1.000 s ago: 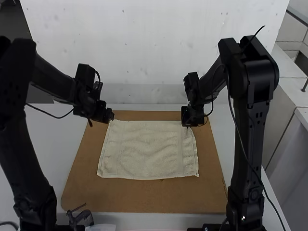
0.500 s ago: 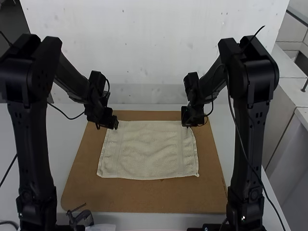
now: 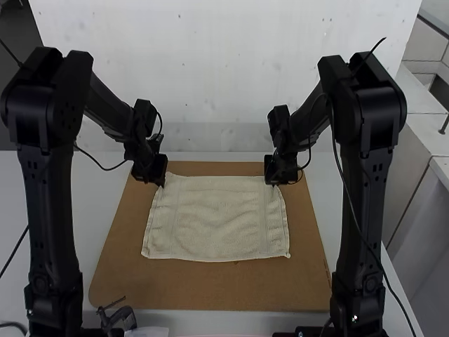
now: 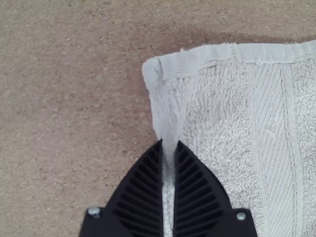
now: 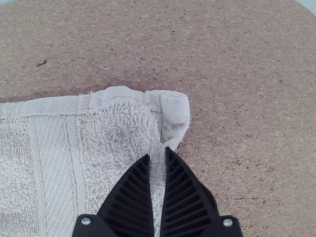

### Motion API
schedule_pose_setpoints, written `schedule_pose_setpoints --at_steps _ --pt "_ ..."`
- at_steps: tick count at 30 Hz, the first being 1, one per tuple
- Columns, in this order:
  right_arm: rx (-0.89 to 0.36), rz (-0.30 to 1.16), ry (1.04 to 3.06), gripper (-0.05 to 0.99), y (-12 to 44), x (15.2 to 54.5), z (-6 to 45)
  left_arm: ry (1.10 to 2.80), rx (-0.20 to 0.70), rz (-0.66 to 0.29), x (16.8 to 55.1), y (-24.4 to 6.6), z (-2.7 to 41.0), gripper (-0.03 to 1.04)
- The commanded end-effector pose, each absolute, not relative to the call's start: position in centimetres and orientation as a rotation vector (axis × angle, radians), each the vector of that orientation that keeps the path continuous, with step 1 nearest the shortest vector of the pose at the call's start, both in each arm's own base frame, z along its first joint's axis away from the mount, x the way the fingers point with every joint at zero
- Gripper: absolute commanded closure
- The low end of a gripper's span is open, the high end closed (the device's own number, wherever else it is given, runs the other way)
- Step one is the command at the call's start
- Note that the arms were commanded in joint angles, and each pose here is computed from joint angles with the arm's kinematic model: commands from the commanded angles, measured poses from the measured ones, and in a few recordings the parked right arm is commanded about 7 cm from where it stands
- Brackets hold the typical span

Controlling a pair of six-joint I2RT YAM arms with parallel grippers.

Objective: Fold the towel.

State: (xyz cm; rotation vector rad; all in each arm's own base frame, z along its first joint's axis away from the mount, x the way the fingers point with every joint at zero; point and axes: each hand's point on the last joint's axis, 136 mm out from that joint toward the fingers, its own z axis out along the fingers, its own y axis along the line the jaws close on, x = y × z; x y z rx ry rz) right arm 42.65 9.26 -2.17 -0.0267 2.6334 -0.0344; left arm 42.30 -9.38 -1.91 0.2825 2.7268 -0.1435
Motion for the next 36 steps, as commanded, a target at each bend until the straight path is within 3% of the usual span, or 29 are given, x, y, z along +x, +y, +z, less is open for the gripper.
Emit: schedule_pose_setpoints --at_steps 1,13,20,26,36 --pt "-0.004 -0.120 2.661 0.92 7.4 42.3 -4.0 2.794 0.258 -0.224 41.1 -10.4 -2.6 0.99" --pt "0.010 -0.049 2.447 0.92 8.8 46.4 1.3 2.673 0.179 -0.252 43.0 -10.6 2.9 0.99" --pt "0.031 -0.018 2.360 0.92 8.8 47.5 3.9 2.555 0.144 -0.219 44.3 -10.5 7.5 0.99" --pt "0.078 0.014 2.248 0.92 7.7 48.4 6.9 2.485 0.152 -0.215 44.4 -11.1 10.4 0.99" --pt "0.053 0.059 2.218 0.92 7.8 46.5 8.3 2.439 0.177 -0.216 42.8 -11.7 12.5 0.99"
